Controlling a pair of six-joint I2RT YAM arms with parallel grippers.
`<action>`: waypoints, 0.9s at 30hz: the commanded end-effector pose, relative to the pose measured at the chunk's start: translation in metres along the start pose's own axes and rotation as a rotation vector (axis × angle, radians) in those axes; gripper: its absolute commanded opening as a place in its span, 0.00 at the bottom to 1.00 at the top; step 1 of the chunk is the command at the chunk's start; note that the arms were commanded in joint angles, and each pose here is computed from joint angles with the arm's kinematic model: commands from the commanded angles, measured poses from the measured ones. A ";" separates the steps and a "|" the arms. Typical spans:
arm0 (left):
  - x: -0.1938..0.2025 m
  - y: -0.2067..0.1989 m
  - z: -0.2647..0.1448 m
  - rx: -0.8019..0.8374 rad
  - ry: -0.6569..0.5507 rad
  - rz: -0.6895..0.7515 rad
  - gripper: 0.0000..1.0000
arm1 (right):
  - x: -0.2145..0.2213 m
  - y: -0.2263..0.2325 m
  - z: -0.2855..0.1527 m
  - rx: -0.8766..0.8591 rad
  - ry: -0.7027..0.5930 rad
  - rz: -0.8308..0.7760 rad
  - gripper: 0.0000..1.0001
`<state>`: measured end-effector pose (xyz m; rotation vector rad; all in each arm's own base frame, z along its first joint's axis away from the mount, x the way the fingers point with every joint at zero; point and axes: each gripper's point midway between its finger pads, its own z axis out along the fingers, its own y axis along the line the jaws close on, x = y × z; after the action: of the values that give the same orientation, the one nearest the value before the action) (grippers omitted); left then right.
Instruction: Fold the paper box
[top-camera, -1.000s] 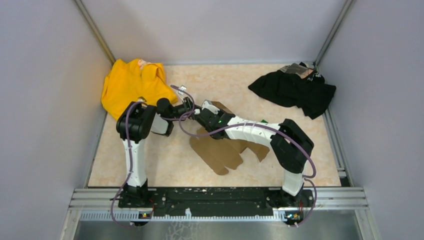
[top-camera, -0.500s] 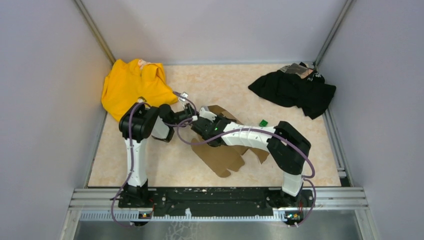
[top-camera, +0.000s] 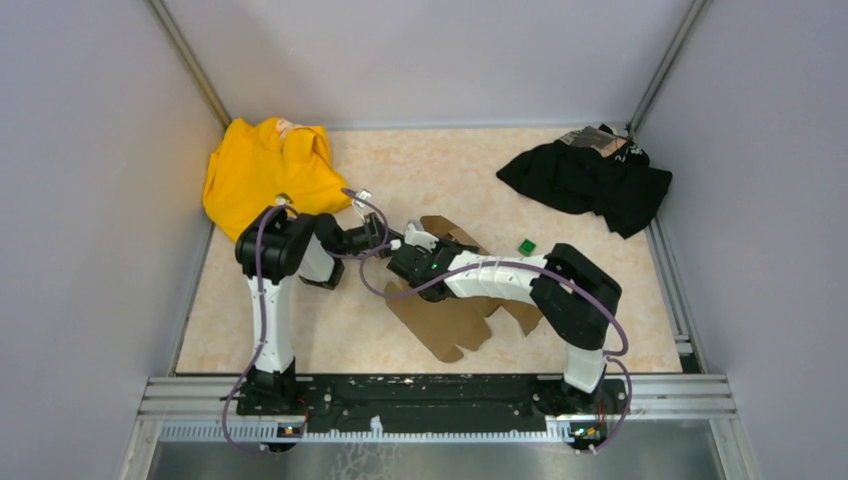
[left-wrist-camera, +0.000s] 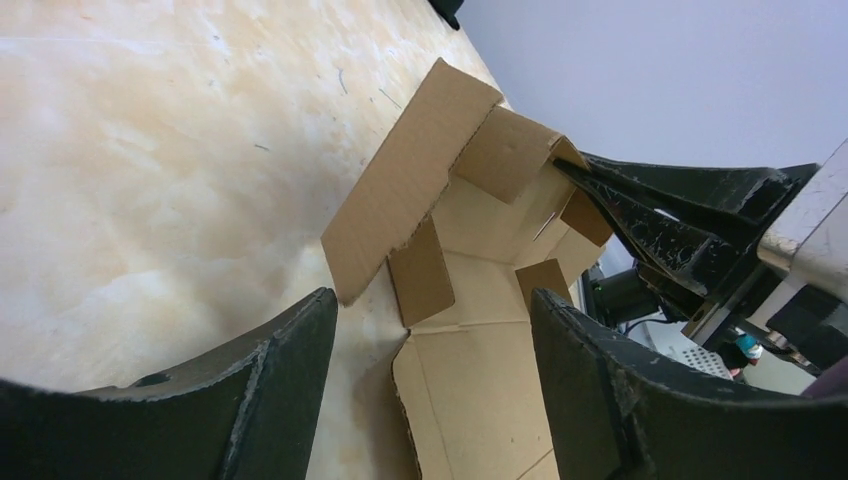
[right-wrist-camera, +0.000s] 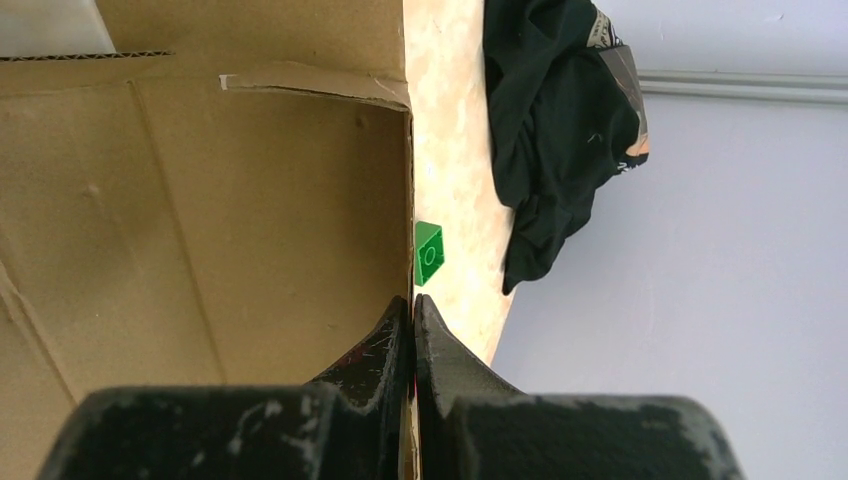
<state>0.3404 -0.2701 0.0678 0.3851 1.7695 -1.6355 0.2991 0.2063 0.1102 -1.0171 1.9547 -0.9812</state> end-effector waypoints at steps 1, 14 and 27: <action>-0.029 -0.019 -0.009 0.086 -0.080 0.144 0.76 | -0.006 -0.009 -0.009 0.018 -0.037 0.066 0.00; -0.058 -0.003 -0.011 -0.009 -0.147 0.180 0.99 | -0.005 -0.009 -0.010 0.016 -0.050 0.086 0.00; -0.101 -0.021 -0.040 -0.496 -0.165 0.281 0.99 | -0.004 -0.011 -0.018 -0.044 -0.108 0.209 0.00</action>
<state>0.3751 -0.2345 0.1604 0.3116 1.6722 -1.2349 0.2911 0.2020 0.1121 -0.9577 1.9677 -0.8781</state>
